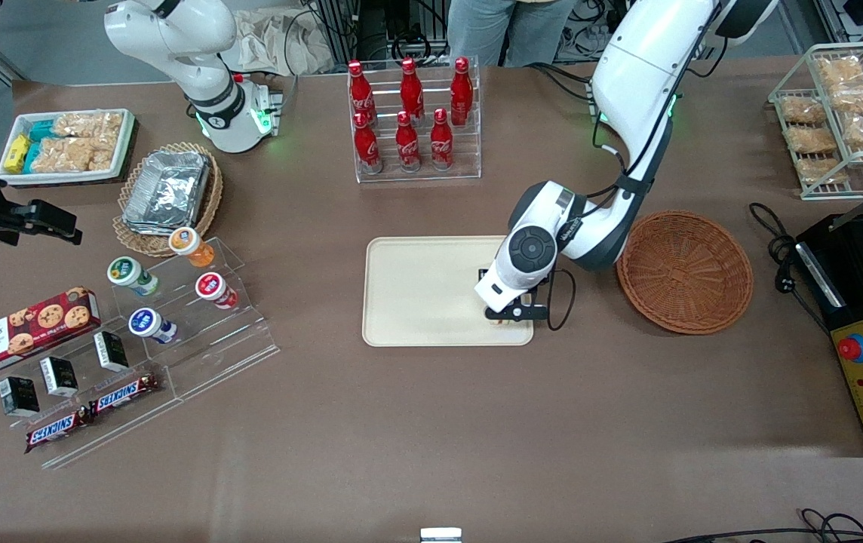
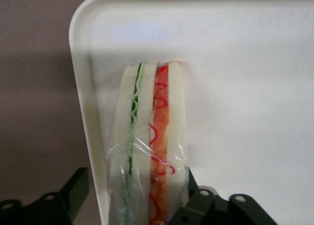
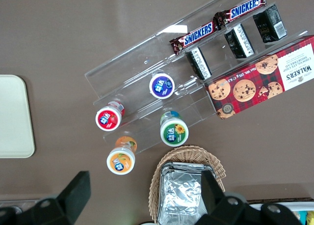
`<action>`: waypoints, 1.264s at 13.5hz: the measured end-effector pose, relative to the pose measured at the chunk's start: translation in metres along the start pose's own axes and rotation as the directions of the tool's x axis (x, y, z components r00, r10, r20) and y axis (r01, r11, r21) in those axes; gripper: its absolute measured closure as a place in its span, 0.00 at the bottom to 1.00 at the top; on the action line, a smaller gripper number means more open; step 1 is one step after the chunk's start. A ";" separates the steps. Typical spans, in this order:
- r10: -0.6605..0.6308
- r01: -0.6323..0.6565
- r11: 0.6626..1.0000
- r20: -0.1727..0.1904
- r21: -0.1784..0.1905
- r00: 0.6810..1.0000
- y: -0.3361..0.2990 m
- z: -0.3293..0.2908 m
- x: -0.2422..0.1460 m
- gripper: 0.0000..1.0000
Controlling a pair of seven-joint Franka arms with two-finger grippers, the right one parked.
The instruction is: Place sandwich from basket to tray
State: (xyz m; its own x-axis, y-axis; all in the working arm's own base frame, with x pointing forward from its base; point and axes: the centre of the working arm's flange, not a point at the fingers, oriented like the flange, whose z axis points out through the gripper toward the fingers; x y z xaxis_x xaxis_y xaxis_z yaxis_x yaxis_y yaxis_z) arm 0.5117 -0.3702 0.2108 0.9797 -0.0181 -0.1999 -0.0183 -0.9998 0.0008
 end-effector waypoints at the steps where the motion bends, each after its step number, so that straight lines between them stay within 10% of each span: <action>1: -0.001 0.001 1.000 -0.003 -0.001 1.000 0.000 -0.002 0.001 0.01; 8: -0.035 0.033 0.999 -0.078 -0.029 0.996 -0.014 -0.112 0.014 0.00; 17: -0.107 0.101 0.994 -0.158 -0.041 0.982 -0.207 -0.273 0.057 0.00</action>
State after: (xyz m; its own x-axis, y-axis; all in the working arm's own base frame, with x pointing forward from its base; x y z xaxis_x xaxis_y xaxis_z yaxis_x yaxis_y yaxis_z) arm 0.6256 -0.1647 0.4665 0.9952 0.0885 -0.0414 0.0894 -0.9958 0.0207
